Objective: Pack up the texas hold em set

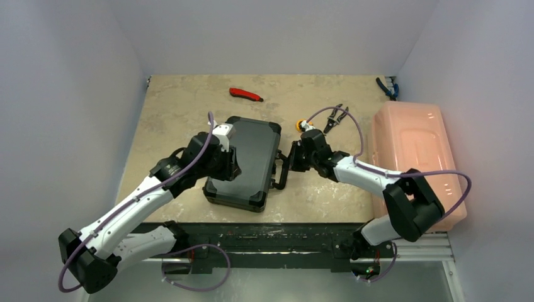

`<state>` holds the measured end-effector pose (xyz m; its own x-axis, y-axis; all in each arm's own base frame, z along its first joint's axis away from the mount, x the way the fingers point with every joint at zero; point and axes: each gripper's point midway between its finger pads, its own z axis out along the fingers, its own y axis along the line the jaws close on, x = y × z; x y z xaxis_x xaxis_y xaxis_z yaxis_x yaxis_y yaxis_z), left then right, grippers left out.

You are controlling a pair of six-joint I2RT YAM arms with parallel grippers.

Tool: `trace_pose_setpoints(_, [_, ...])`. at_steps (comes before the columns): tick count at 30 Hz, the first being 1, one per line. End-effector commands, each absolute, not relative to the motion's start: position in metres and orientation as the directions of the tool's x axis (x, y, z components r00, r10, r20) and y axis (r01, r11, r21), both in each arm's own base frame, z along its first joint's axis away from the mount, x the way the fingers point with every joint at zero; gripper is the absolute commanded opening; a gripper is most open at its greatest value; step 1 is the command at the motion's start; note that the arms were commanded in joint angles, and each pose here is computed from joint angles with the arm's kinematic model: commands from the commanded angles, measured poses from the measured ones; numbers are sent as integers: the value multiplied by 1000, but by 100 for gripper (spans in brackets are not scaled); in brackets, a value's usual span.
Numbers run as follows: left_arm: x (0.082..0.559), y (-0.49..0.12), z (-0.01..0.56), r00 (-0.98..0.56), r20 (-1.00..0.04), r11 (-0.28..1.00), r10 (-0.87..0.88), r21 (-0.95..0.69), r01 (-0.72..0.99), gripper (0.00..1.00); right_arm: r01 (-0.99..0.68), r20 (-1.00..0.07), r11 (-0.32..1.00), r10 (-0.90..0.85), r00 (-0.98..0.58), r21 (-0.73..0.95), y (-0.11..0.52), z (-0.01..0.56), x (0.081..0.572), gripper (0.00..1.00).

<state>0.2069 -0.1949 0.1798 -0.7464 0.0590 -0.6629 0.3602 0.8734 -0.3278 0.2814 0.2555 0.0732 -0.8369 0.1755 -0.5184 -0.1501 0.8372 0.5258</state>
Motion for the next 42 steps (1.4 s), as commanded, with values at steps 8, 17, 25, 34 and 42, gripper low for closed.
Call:
trace_pose_setpoints(8, [207,-164,223,-626,-778,903,52,-231,362,45,-239,-677,831,205,-707,502,244,155,293,23])
trace_pose_setpoints(17, [199,-121,245,-541,-836,944,88,-105,314,69,-284,-747,830,217,-628,480,232,201,289,51])
trace_pose_setpoints(25, [195,-91,253,-485,-871,971,76,-45,234,83,-290,-804,844,243,-542,451,214,238,286,91])
trace_pose_setpoints(34, [198,-59,248,-416,-905,992,83,37,118,96,-291,-859,862,267,-437,415,190,274,278,99])
trace_pose_setpoints(42, [203,-53,239,-354,-932,994,83,54,91,100,-240,-874,864,353,-335,442,163,292,267,99])
